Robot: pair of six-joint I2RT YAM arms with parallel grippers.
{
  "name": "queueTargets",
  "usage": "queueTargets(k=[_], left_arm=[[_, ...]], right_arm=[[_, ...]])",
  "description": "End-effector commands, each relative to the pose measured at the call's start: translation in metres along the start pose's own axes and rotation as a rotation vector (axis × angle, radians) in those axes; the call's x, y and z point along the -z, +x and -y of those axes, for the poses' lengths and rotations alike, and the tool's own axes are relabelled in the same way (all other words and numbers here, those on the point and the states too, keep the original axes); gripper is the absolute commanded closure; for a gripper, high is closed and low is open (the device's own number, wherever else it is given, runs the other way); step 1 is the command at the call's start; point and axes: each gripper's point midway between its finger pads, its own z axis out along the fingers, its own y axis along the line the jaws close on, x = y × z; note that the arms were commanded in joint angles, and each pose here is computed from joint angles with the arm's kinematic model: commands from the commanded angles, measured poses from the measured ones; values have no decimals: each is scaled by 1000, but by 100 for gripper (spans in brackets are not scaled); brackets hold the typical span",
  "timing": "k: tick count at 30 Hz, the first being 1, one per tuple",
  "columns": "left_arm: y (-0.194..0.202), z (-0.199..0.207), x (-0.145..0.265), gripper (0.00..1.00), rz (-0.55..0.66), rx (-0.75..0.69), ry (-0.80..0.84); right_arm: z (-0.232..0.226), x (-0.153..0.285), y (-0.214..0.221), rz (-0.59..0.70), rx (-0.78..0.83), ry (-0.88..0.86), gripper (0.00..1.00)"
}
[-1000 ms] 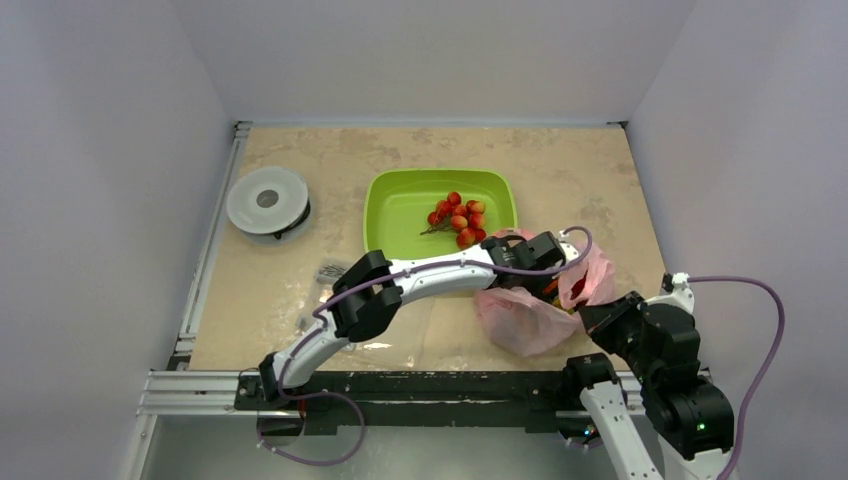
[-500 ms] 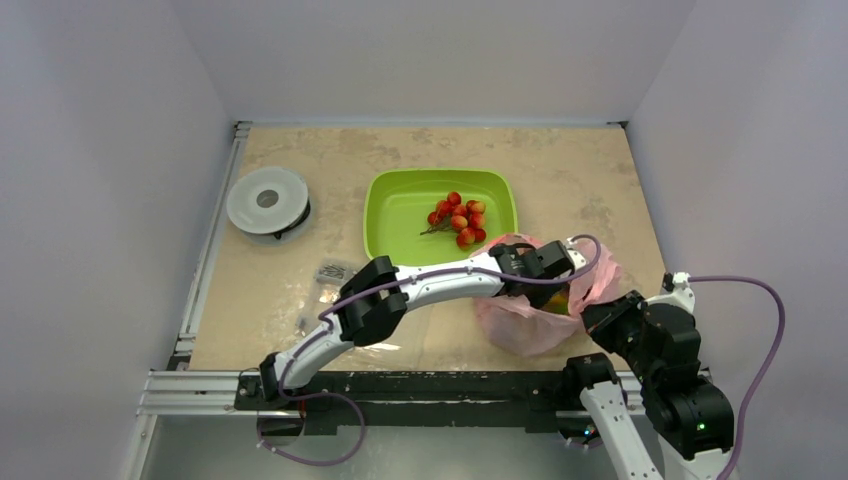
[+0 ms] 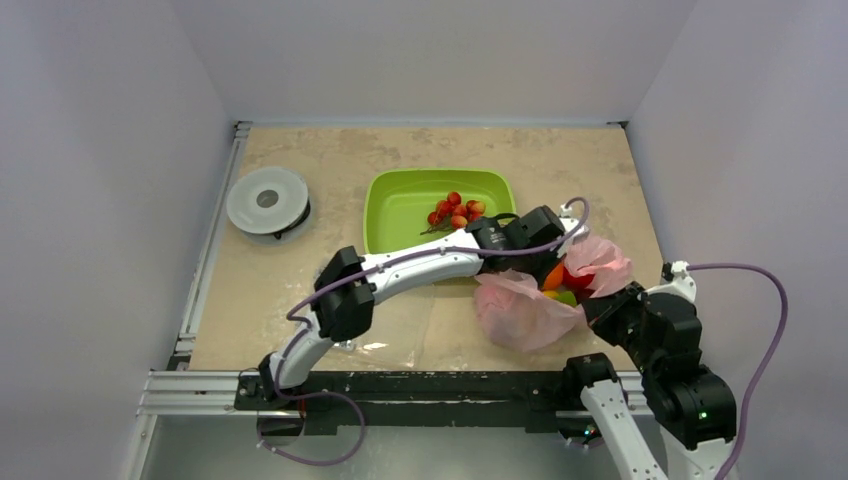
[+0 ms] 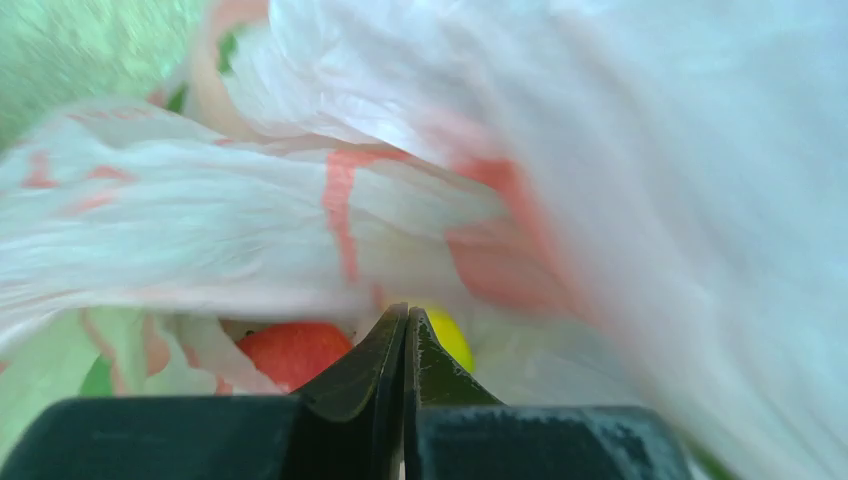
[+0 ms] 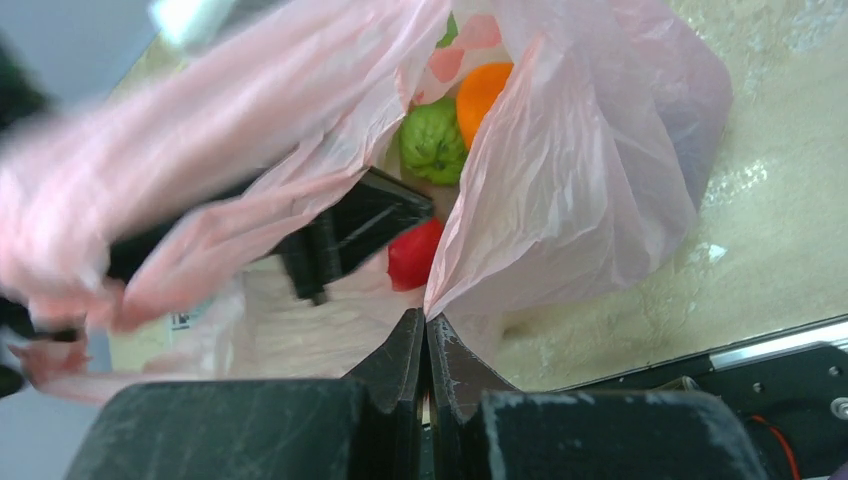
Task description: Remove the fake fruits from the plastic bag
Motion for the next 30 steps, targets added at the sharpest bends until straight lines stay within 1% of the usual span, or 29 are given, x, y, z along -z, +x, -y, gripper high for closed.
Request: queueTargets(k=[1, 4, 8, 11, 15, 16, 17, 18, 19, 21, 22, 23, 24, 27, 28, 30], left_arm=[[-63, 29, 77, 100, 199, 47, 135], [-66, 34, 96, 100, 209, 70, 160], [-68, 35, 116, 100, 242, 74, 158], [-65, 34, 118, 100, 237, 73, 150], [-55, 35, 112, 100, 194, 70, 150], [-52, 35, 112, 100, 187, 58, 149], [-49, 37, 112, 95, 181, 42, 154], [-45, 39, 114, 86, 176, 22, 158], [-42, 41, 118, 76, 176, 6, 161], [-38, 44, 128, 59, 182, -18, 183], [-38, 45, 134, 48, 190, -36, 191], [-38, 47, 141, 36, 196, -52, 204], [-38, 51, 148, 28, 201, -74, 225], [-32, 65, 162, 17, 184, -123, 305], [-28, 69, 164, 14, 172, -131, 322], [-21, 73, 167, 12, 162, -143, 334]], right_arm=[[-12, 8, -32, 106, 65, -20, 100], [-16, 12, -43, 149, 85, -29, 100], [-21, 16, -50, 172, 107, -50, 100], [-21, 14, -48, 171, 120, -56, 100], [-21, 10, -43, 162, 137, -72, 100], [-21, 8, -42, 156, 147, -73, 98], [-21, 7, -41, 146, 151, -68, 88], [-20, 6, -40, 136, 153, -61, 73], [-20, 6, -40, 129, 156, -54, 60], [-23, 6, -42, 119, 184, -52, 39], [-25, 6, -45, 113, 205, -48, 29], [-27, 3, -47, 104, 227, -44, 17], [-30, 1, -50, 99, 251, -44, 11], [-38, -4, -61, 80, 295, -15, 2], [-44, -9, -61, 47, 320, -25, 1], [-52, -14, -65, 11, 333, -14, 1]])
